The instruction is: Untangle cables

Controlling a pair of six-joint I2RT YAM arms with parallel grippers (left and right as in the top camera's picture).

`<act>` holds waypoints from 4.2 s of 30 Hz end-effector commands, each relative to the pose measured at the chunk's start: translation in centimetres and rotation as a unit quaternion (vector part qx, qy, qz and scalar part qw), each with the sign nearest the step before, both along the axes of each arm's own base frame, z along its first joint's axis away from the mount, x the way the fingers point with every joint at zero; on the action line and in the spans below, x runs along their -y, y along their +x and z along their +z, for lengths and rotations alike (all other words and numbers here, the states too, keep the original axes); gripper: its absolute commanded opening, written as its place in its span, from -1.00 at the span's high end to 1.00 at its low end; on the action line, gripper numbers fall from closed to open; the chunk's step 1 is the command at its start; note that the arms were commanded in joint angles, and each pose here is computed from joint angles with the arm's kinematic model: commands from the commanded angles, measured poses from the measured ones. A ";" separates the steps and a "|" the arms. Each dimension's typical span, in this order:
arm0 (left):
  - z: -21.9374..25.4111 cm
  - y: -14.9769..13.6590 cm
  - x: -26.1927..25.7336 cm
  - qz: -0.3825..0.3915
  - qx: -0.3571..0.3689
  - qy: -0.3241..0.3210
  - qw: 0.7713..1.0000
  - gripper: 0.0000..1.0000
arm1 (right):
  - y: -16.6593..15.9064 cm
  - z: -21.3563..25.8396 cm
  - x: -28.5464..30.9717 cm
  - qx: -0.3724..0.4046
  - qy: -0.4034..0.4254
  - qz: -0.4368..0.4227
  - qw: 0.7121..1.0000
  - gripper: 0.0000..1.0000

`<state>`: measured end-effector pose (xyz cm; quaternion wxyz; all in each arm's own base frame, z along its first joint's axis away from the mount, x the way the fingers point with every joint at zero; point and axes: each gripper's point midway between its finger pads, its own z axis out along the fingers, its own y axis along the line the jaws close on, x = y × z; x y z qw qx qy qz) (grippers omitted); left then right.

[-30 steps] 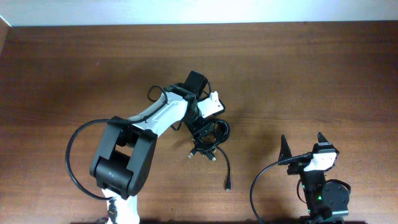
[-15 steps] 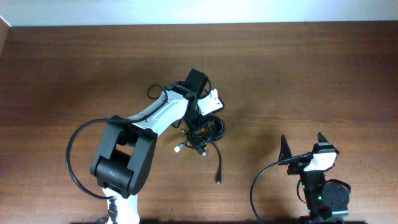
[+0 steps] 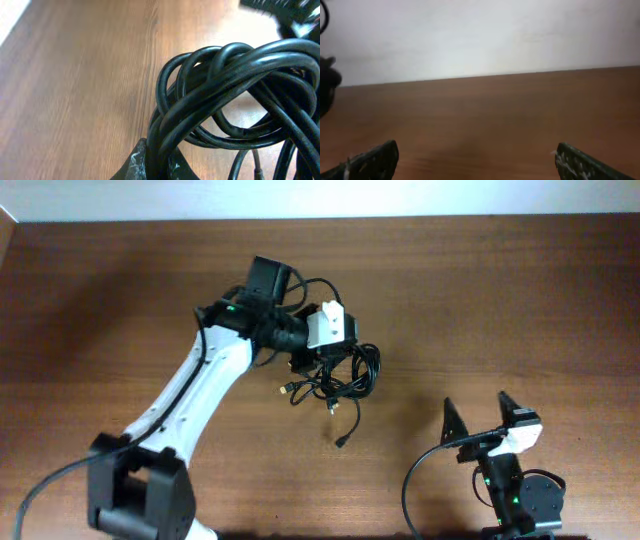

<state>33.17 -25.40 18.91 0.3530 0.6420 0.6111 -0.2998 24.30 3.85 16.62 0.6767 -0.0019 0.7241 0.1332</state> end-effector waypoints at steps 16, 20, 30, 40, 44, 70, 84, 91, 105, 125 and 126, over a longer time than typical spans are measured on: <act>13.7 -9.1 1.4 -0.115 -0.121 -0.231 0.959 1.00 | -8.7 16.1 -9.7 -0.206 0.133 0.311 0.918 -0.98; 13.1 -7.9 1.6 -0.089 -0.111 -0.210 0.967 1.00 | -8.6 16.7 -11.7 -0.206 0.129 0.404 0.882 -0.89; 17.4 2.9 2.5 0.173 -0.081 -0.245 0.950 1.00 | -1.8 20.1 -8.2 -0.097 0.098 0.255 0.957 -0.78; 16.6 -0.7 8.1 0.166 -0.134 -0.231 0.949 1.00 | 2.3 16.1 -9.4 -0.176 0.111 0.281 0.937 -0.18; 16.6 1.9 5.4 0.219 -0.163 -0.242 0.931 1.00 | 2.0 15.8 -9.5 -0.186 0.114 0.285 0.933 -0.19; 13.3 0.6 7.5 0.280 -0.189 -0.184 0.923 1.00 | 1.2 16.8 -8.4 -0.157 0.093 0.250 0.951 -0.15; 13.8 -1.9 8.3 0.213 -0.249 -0.187 0.926 1.00 | 2.4 15.8 -6.5 -0.174 0.098 0.181 0.963 -0.16; 14.0 -4.4 10.0 0.164 -0.249 -0.181 0.937 1.00 | 2.9 15.0 -5.4 -0.192 0.113 0.137 0.965 -0.17; 16.0 -9.9 8.5 -0.040 -0.283 -0.193 0.939 1.00 | 4.9 14.0 3.8 -0.173 0.060 -0.133 0.974 -0.16; 13.4 -1.5 6.7 0.201 -0.178 -0.167 0.949 1.00 | -2.0 12.0 -8.2 -0.265 0.080 0.247 0.929 -0.49; 14.3 -0.8 5.6 0.226 -0.158 -0.175 0.945 1.00 | -2.1 11.7 -8.2 -0.271 0.082 0.246 0.927 -0.50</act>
